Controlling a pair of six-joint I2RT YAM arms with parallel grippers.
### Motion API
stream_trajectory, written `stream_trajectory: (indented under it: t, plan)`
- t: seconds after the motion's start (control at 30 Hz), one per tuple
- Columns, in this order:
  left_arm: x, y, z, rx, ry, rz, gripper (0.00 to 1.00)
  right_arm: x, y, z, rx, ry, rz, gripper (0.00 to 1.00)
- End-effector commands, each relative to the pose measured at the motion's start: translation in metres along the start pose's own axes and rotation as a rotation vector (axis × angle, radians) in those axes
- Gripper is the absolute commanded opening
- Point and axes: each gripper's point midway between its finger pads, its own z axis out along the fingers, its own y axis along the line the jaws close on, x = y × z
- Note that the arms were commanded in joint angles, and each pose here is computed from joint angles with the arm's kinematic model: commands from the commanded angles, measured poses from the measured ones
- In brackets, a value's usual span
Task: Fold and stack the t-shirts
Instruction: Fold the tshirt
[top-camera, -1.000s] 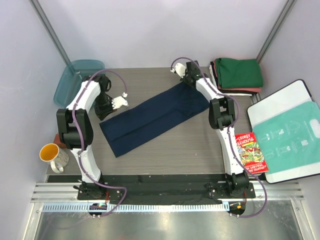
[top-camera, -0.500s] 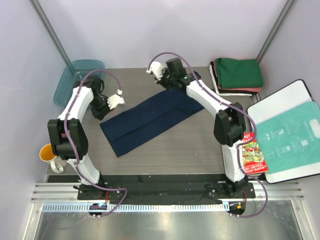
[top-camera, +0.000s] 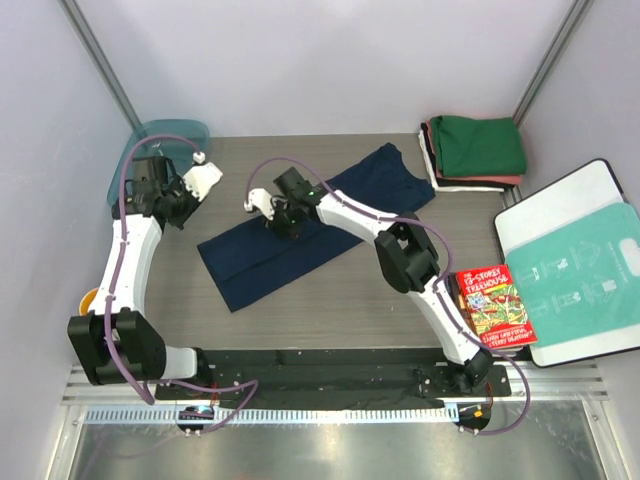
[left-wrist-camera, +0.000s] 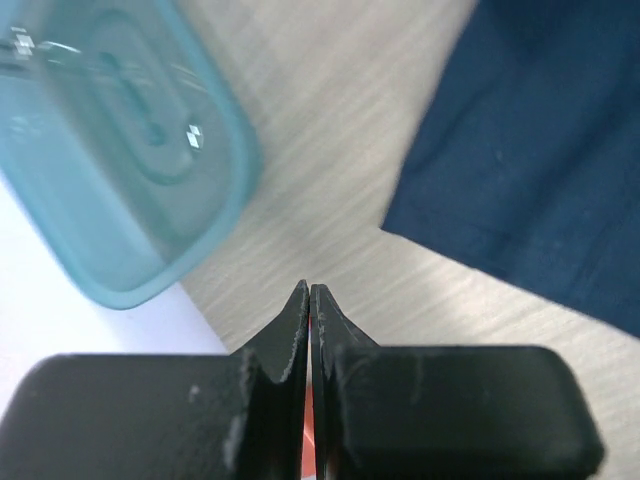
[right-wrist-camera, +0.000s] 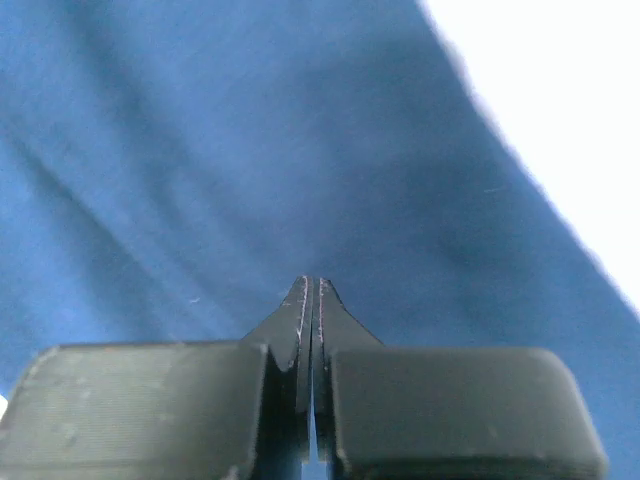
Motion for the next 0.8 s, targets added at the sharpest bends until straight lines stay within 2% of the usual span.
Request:
stream_trajectory:
  t: [0.0,0.2,0.4,0.63,0.77]
  plan:
    - [-0.024,0.025,-0.015,-0.131,-0.114,-0.055,0.00,-0.024,-0.009,-0.004,0.012,-0.053,-0.010,0.01]
    - [-0.025,0.027,-0.018,-0.144,-0.124,-0.025,0.00,-0.002,0.013,-0.004,-0.042,0.010,-0.010,0.01]
    - [-0.036,0.035,-0.016,-0.141,-0.154,0.009,0.00,0.055,0.045,-0.012,-0.099,0.142,0.005,0.01]
    - [-0.030,0.020,-0.002,-0.059,-0.146,0.055,0.00,0.124,0.089,-0.054,-0.126,0.312,0.009,0.01]
    - [-0.029,0.014,0.004,-0.028,-0.154,0.064,0.00,0.140,0.113,-0.101,-0.125,0.356,-0.008,0.01]
